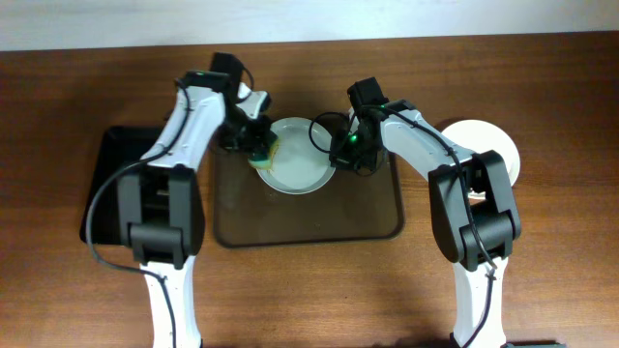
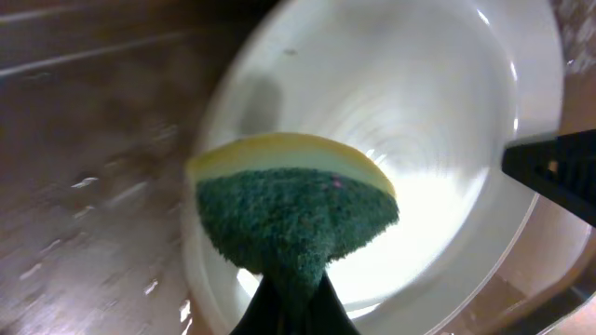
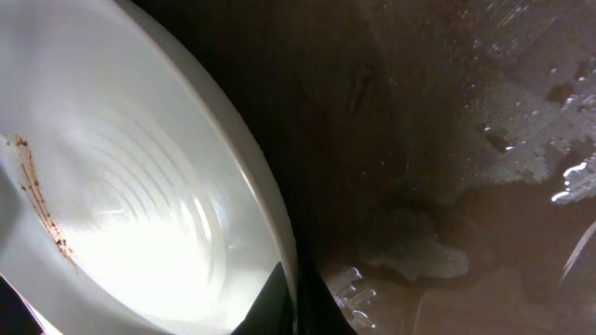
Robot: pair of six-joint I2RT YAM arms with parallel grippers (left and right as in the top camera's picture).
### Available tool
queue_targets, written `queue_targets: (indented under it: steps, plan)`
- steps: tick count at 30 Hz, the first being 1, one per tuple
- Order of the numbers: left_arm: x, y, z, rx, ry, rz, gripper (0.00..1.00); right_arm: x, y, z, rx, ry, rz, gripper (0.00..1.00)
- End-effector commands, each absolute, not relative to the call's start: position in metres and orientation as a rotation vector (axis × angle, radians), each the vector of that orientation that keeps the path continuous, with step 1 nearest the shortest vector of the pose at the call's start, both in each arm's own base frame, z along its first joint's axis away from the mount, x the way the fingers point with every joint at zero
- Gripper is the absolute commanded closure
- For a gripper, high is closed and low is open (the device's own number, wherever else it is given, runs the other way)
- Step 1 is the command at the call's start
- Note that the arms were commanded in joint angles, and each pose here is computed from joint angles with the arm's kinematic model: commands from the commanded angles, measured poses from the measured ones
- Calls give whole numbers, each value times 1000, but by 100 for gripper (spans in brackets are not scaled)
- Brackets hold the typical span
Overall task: Clean dirty plates on tray and stack at the side
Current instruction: 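Scrub the pale blue plate with the sponge in the left gripper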
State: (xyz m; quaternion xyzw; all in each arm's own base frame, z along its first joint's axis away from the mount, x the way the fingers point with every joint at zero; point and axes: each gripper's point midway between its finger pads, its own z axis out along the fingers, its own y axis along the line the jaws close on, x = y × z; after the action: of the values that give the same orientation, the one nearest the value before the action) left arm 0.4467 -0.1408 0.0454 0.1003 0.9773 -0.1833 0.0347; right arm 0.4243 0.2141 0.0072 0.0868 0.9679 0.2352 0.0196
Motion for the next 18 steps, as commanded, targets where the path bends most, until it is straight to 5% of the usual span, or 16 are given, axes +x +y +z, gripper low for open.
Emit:
queue_targets:
  steps: [1,7,13,18]
  plan:
    - [443,-159,22,388,3021,-555,99,418,210,-4,288,3029,667,96]
    - [433,-160,-12,427,3099,-447,99,418,210,-4,288,3029,667,96]
    - [390,-201,12,627,3070,-991,99,418,210,-4,288,3029,667,96]
    - [434,-167,-11,510,3056,-543,99,417,209,-4,290,3034,665,96]
